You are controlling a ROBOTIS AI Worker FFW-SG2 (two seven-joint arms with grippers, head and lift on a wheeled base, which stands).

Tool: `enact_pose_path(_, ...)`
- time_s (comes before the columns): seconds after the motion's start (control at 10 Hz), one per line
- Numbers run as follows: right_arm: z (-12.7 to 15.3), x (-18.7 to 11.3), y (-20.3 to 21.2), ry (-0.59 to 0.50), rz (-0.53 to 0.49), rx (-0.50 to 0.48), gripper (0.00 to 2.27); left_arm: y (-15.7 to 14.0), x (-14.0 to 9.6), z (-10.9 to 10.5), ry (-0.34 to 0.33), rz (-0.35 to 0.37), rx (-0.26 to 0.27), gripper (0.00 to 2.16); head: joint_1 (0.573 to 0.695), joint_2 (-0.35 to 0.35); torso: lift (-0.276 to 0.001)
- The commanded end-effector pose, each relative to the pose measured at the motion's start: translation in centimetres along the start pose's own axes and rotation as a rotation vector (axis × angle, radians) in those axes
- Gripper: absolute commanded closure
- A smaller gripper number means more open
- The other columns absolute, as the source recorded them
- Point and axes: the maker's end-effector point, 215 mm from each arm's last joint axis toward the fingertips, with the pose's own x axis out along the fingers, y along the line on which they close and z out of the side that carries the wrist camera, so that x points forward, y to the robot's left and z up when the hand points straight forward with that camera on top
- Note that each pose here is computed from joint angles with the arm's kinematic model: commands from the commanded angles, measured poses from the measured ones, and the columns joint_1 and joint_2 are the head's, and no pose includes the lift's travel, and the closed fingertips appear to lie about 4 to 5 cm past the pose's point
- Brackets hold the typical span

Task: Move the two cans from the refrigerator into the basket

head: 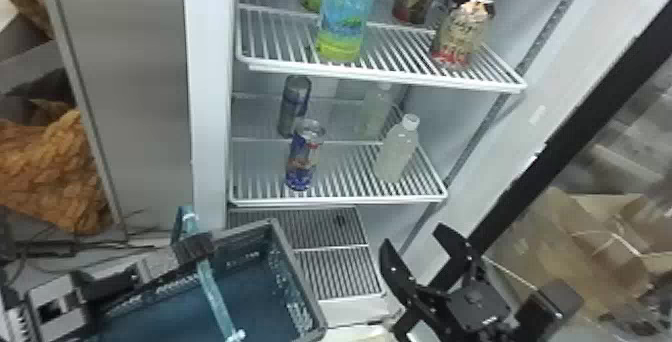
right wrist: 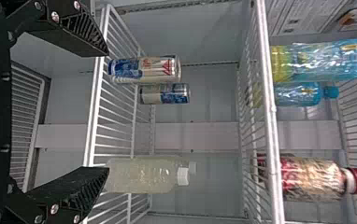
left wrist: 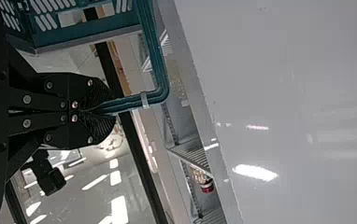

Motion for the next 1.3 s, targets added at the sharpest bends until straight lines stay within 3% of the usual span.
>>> enact_pose_path(0.0,-0.4,1.3,0.2,0.003,0.008,0.004,0.17,0.0,0.0,0.0,0.000,-0.002,-0.001,1.21,0.695,-0.311,-0.219)
enact_pose_path(1.2,-2.0,12.0,2.5,0.026,0.102,0.018,0.18,-0.1,-0.1,0.2,-0.007,-0.003,-0.002,1.21,0.695,-0.210,-0.219)
